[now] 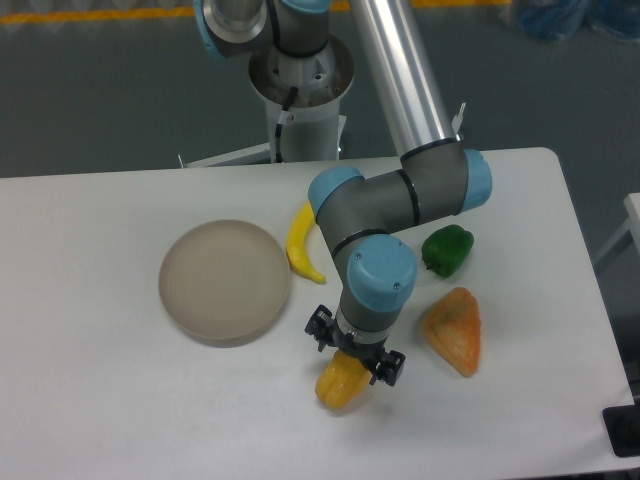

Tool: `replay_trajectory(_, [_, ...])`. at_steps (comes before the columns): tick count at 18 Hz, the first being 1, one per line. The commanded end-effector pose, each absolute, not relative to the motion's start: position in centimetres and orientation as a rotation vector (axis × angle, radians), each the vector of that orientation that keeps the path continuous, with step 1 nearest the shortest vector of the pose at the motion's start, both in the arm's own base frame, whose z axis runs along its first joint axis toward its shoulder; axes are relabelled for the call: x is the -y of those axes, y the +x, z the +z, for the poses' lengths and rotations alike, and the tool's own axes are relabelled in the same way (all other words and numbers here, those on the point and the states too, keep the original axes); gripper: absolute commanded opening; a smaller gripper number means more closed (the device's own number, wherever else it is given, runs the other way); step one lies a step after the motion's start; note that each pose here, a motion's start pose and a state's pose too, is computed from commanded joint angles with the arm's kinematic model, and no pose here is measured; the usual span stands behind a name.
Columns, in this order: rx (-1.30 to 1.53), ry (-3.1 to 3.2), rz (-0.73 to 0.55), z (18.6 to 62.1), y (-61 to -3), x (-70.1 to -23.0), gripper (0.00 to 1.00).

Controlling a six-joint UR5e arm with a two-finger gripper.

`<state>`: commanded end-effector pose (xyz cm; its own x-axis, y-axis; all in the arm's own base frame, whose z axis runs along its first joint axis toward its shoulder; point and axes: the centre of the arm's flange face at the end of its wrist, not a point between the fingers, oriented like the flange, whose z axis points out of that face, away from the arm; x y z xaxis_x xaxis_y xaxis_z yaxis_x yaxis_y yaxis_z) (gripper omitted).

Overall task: Pick up the yellow pepper from the table
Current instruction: 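Lower the open gripper over the yellow bell pepper, then close the gripper on the yellow bell pepper, then lift the yellow pepper and carry it toward the orange piece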

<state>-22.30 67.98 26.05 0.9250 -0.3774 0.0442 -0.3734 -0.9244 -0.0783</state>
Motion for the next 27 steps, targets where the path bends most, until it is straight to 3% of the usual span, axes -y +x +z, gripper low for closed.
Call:
replay_trajectory(3, [-0.609, -3.012, -0.094, 25.1, -22.2, -68.3, 1.0])
replay_trajectory(4, [-0.61, -3.012, -0.091, 25.0, -22.3, -68.4, 0.92])
replay_trajectory(5, [-0.609, -3.005, -0.082, 25.1, -22.3, -68.4, 0.7])
replay_trajectory(7, [-0.61, -3.011, -0.071, 25.1, -22.4, -68.4, 0.36])
replay_trajectory(9, [-0.602, -3.019, -0.041, 25.5, -22.6, -68.4, 0.14])
replay_trajectory(13, [-0.58, -2.977, 0.025, 30.2, -22.6, -67.4, 0.12])
replay_trajectory(18, [-0.51, -2.976, 0.048, 35.1, -26.6, -62.5, 0.12])
replay_trajectory(23, [-0.808, -2.96, -0.004, 39.3, -31.2, -56.7, 0.14])
replay_trajectory(27, [-0.974, -2.934, -0.042, 39.8, -33.8, -54.0, 0.14])
